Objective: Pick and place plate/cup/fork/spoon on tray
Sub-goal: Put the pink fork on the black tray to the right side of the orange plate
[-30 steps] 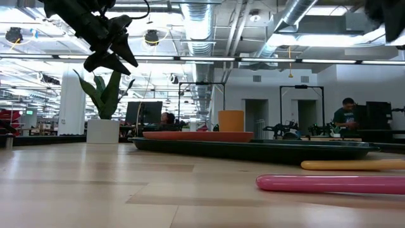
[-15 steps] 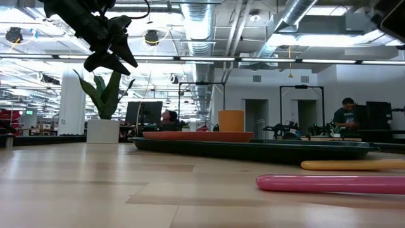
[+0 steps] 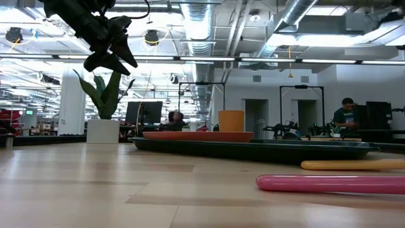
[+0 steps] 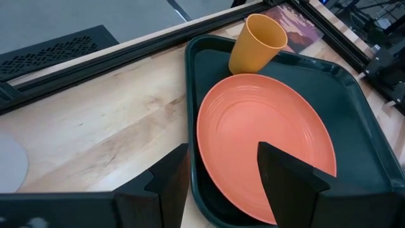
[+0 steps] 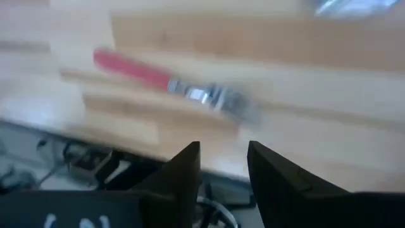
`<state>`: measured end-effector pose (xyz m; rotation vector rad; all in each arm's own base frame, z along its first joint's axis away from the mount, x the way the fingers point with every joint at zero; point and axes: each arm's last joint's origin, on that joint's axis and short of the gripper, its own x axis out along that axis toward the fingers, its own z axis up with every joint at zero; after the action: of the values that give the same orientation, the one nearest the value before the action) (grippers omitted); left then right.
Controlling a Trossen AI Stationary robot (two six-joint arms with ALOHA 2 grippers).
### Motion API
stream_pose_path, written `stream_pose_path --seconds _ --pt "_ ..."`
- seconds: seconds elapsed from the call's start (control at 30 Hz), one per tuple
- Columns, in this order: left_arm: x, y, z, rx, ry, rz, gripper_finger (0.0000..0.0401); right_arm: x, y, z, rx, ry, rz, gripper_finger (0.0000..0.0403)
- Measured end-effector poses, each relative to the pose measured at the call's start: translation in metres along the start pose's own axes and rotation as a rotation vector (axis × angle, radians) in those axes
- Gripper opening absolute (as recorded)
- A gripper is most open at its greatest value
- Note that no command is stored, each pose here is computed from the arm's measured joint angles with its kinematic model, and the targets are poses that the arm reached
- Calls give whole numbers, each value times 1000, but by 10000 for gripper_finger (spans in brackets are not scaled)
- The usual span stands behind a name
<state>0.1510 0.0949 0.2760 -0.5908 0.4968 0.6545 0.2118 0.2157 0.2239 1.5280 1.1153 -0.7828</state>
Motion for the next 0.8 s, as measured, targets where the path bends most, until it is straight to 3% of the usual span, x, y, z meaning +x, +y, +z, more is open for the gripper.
stream_pose_path --seconds 0.4,0.8 --pt "0 0 0 0 -1 1 171 52 -3 -10 -8 9 -80 155" --pt "0 0 0 0 -1 1 171 52 -10 -10 -18 -11 -137 155"
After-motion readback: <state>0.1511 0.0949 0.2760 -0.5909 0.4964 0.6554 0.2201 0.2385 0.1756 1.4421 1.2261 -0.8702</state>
